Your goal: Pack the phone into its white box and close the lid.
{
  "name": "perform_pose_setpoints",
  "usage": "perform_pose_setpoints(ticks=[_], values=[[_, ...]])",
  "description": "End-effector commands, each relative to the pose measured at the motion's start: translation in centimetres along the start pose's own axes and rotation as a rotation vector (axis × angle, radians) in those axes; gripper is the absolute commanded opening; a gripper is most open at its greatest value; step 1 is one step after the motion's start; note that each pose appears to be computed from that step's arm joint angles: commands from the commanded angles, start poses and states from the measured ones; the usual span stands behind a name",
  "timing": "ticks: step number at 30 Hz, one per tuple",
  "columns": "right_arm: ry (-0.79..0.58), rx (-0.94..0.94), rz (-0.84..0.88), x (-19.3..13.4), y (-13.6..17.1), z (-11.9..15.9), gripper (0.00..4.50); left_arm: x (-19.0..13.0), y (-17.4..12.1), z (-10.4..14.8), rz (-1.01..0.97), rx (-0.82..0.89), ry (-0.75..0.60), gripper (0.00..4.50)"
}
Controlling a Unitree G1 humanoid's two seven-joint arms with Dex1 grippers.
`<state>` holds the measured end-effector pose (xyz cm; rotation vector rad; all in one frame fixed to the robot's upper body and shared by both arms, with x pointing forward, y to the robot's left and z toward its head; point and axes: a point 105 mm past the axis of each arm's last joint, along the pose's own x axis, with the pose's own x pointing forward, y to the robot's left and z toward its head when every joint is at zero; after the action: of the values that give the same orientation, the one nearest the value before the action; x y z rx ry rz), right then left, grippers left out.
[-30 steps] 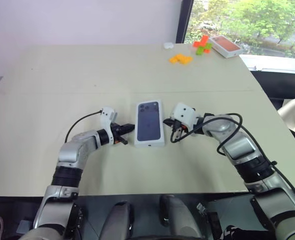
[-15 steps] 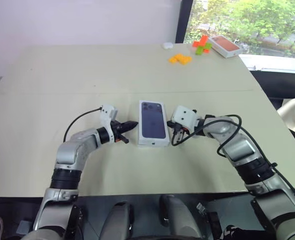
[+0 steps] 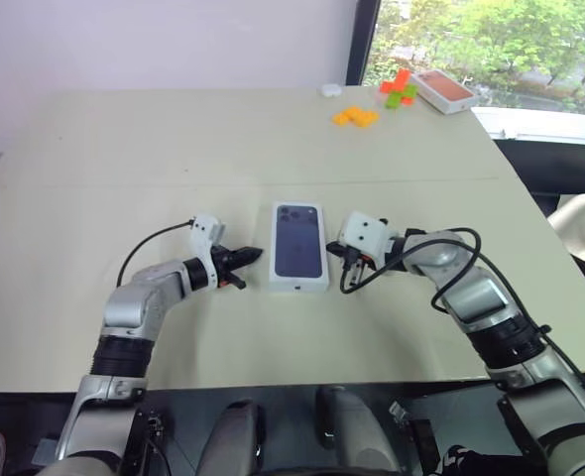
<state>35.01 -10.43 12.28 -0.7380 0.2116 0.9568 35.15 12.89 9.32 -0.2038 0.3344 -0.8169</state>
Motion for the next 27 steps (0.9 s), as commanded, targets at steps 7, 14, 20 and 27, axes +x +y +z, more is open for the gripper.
perform_pose_setpoints(ticks=[7, 14, 20, 27], values=[[-0.031, 0.006, -0.066, -2.7, -3.2, 1.0, 0.07, -1.1, 0.6, 4.3, 0.008, 0.059, -0.102, 0.0], [-0.2, 0.112, -0.043, -2.6, -3.5, 4.8, 0.07, 1.1, -2.1, 7.8, -0.069, 0.083, -0.174, 0.0], [-0.25, 0.257, 0.051, -1.1, -0.2, 4.8, 0.07, 2.9, -3.8, 5.2, -0.134, 0.085, -0.068, 0.0], [-0.055, 0.206, 0.1, -0.4, 2.3, 0.8, 0.07, 3.0, -3.1, 2.2, -0.069, 0.135, 0.067, 0.0]])
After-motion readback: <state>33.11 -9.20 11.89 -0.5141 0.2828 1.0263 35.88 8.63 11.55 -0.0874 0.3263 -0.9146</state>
